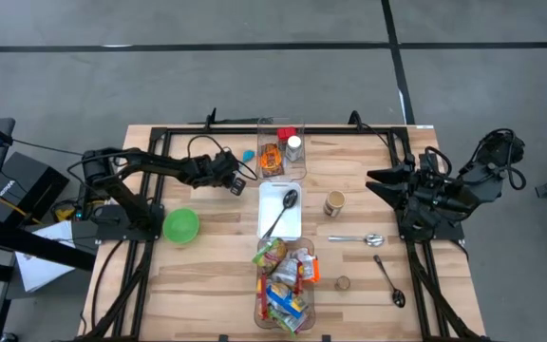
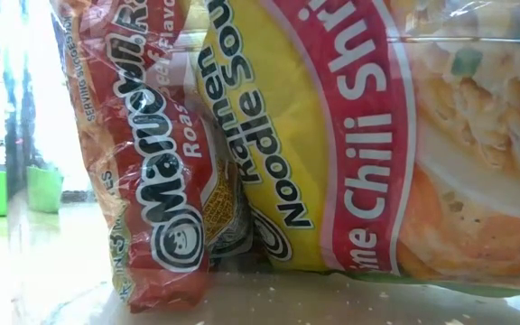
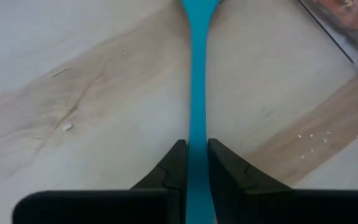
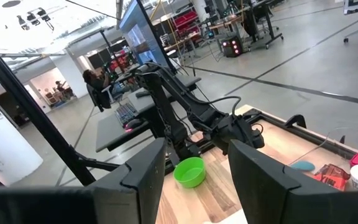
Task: Pick & Place Food Item
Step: Put the blue baby spoon into the white bin
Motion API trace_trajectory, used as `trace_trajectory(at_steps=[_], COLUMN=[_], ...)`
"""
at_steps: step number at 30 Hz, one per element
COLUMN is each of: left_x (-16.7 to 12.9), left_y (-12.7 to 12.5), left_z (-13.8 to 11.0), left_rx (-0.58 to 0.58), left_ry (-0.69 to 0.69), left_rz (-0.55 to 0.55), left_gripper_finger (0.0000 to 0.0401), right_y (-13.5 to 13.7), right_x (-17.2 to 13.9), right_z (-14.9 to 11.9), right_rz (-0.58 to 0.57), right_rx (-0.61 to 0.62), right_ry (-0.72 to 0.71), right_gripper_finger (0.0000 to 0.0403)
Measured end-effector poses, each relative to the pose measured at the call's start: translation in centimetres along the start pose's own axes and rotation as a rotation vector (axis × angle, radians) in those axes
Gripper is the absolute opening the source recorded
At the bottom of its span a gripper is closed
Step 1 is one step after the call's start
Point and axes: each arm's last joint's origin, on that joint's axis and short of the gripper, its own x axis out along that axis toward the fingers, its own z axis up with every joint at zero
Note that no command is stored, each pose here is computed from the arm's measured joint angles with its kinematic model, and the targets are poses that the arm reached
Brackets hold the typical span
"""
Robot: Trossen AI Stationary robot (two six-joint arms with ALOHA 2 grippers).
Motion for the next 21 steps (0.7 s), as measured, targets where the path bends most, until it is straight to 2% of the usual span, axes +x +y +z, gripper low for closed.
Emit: trace_trajectory(at_steps=[11, 21], left_x=[-0.5, -4.9], left_y=[0.1, 0.6], left_z=[0.1, 2.2], left_rx=[-0.009, -0.075], left_ry=[-0.008, -0.172], left_rz=[-0.008, -0.099], left_gripper_finger=[0.0031, 0.0031], right_y=[0.0, 0.0], right_x=[0.0, 0.0], right_z=[0.0, -0.1], right_rz=[-0.001, -0.002], right_rx=[0.008, 0.004], right_ry=[0.002, 0.004], right_gripper_finger=[0.0171, 0.0171])
